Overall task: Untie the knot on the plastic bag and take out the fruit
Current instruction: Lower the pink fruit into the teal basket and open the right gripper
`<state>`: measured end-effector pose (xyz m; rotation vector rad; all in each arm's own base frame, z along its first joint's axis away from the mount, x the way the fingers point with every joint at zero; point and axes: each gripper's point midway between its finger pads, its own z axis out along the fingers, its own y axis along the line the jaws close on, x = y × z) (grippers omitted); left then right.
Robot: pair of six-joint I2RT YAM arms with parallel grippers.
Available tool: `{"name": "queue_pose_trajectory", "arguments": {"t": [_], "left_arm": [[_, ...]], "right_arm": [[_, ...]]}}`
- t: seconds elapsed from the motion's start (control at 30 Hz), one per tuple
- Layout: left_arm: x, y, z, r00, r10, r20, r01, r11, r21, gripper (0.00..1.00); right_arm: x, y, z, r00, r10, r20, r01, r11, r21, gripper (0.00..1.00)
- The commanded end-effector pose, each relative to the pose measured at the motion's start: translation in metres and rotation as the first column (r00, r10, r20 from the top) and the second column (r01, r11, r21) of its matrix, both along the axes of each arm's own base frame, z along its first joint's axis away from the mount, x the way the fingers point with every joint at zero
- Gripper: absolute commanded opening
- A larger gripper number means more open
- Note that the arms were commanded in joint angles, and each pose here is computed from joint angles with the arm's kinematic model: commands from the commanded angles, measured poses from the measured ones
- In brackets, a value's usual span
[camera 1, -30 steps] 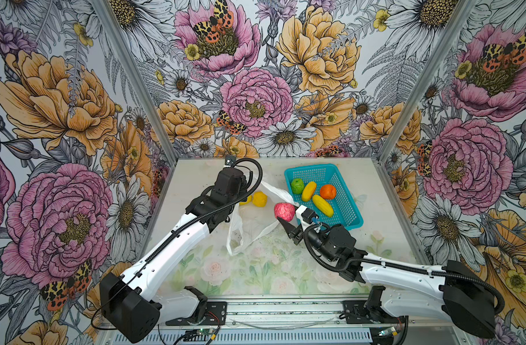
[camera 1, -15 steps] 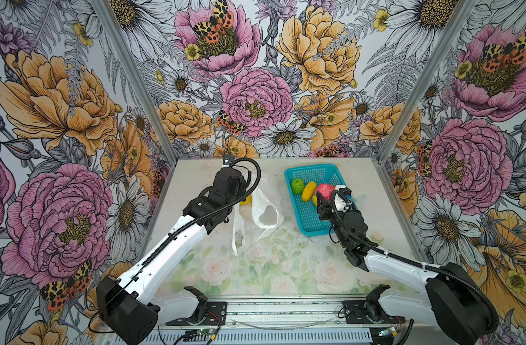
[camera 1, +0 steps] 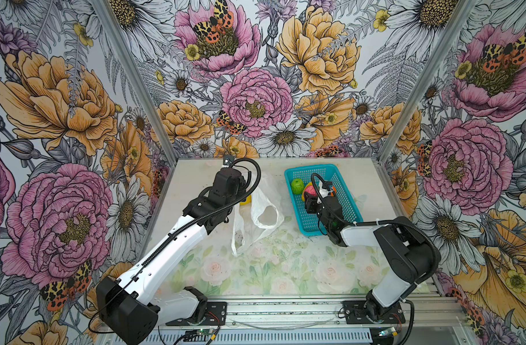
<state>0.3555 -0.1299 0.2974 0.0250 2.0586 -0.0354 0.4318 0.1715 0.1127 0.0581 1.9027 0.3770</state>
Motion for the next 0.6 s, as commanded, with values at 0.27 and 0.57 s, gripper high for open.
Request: {"name": "queue_pose_trajectory", "arguments": {"t": [0.27, 0.57], "left_arm": [[-0.006, 0.005, 0.013, 0.999, 0.009, 0.041, -0.008, 1.0, -0.03, 0.0], [-0.004, 0.0, 0.007, 1.0, -0.002, 0.023, 0.002, 1.0, -0.021, 0.0]], "right_arm": [[0.021, -0.006, -0.019, 0.998, -0.007, -0.066, 0.013, 0.995, 0.1, 0.23], [0.022, -0.021, -0.02, 0.996, -0.06, -0.067, 0.064, 0.997, 0.053, 0.31]]}}
